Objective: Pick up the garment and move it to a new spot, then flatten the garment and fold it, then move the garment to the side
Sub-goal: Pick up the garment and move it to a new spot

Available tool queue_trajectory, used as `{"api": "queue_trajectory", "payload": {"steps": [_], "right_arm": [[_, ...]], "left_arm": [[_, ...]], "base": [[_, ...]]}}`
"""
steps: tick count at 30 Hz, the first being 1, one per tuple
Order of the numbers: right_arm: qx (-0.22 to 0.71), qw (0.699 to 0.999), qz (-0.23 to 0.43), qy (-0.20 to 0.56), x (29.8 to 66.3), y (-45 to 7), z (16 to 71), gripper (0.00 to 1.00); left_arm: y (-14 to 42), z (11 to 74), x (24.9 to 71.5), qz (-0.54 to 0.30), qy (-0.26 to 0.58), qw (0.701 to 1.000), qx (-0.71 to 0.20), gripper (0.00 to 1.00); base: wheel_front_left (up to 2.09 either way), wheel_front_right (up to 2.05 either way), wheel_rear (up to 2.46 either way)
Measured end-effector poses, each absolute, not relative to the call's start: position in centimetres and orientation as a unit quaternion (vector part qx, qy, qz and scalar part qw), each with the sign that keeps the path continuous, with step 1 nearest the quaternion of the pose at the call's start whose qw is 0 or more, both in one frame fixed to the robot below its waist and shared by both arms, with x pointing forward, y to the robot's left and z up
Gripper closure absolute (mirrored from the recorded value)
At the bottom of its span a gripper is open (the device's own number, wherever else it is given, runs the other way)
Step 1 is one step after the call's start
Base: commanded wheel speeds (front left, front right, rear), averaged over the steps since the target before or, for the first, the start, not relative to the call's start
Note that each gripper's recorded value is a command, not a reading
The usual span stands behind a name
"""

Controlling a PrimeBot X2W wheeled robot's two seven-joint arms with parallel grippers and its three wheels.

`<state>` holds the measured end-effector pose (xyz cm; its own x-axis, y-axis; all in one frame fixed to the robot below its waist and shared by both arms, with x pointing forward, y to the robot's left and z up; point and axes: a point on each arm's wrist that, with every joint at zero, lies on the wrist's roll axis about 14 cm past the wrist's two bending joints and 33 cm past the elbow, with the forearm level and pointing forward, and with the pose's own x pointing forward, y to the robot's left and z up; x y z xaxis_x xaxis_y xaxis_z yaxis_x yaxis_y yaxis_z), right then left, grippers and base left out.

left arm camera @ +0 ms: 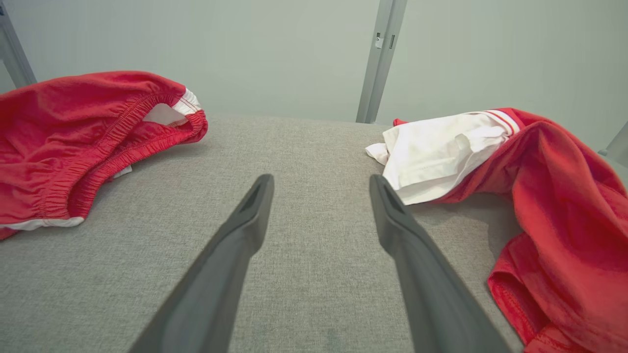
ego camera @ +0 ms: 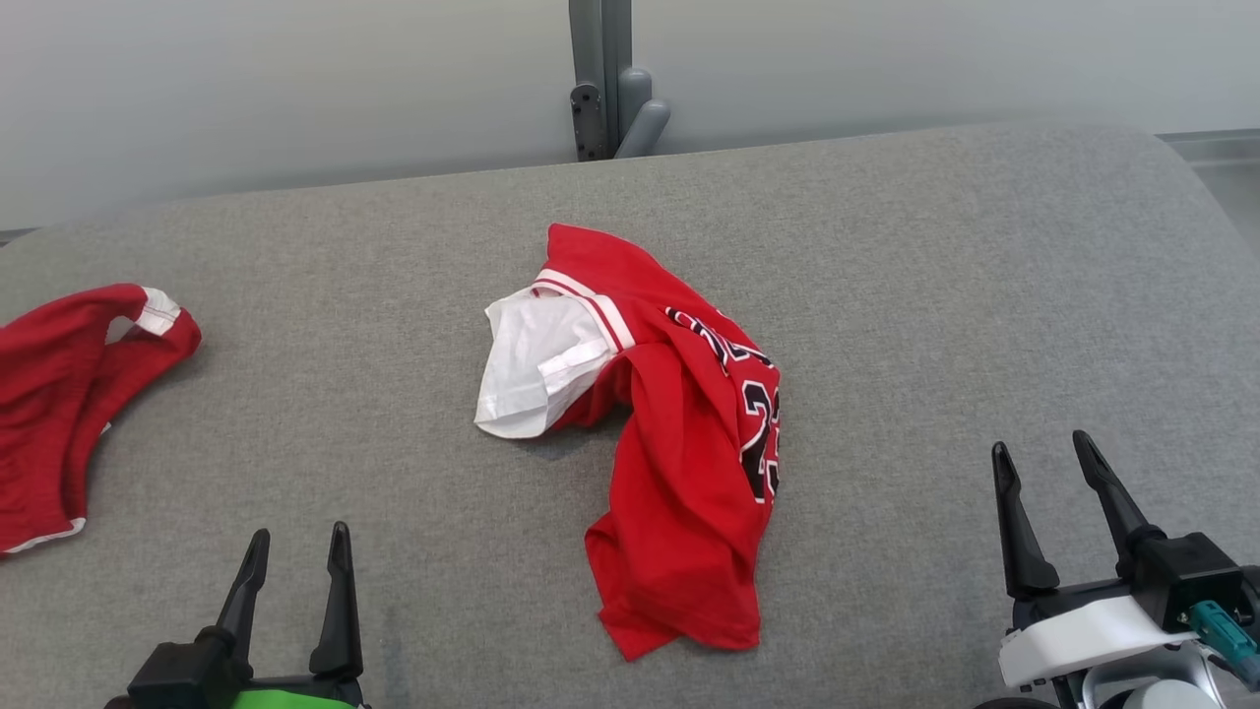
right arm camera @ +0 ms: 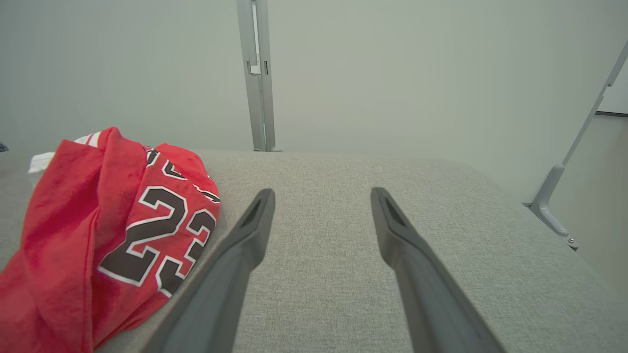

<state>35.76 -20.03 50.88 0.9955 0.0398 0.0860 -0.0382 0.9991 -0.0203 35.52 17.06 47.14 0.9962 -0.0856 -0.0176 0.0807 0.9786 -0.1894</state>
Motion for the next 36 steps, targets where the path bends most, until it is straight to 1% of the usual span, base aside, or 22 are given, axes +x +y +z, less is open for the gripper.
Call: {"api": "queue_trajectory", "payload": {"steps": [19,36], "right_arm": [[-0.005,0.998,0.029,-0.054,35.0,-19.4,51.6,0.00],[-0.003,0.998,0.033,-0.052,34.8,-19.2,51.4,0.00]], "left_arm": [[16.6,48.4,35.0,-0.048,-0.007,0.994,-0.101,0.00],[16.7,48.0,34.6,-0.049,0.000,0.994,-0.099,0.00]], "base": [[0.00,0.00,0.00],[0.00,0.00,0.00]]}}
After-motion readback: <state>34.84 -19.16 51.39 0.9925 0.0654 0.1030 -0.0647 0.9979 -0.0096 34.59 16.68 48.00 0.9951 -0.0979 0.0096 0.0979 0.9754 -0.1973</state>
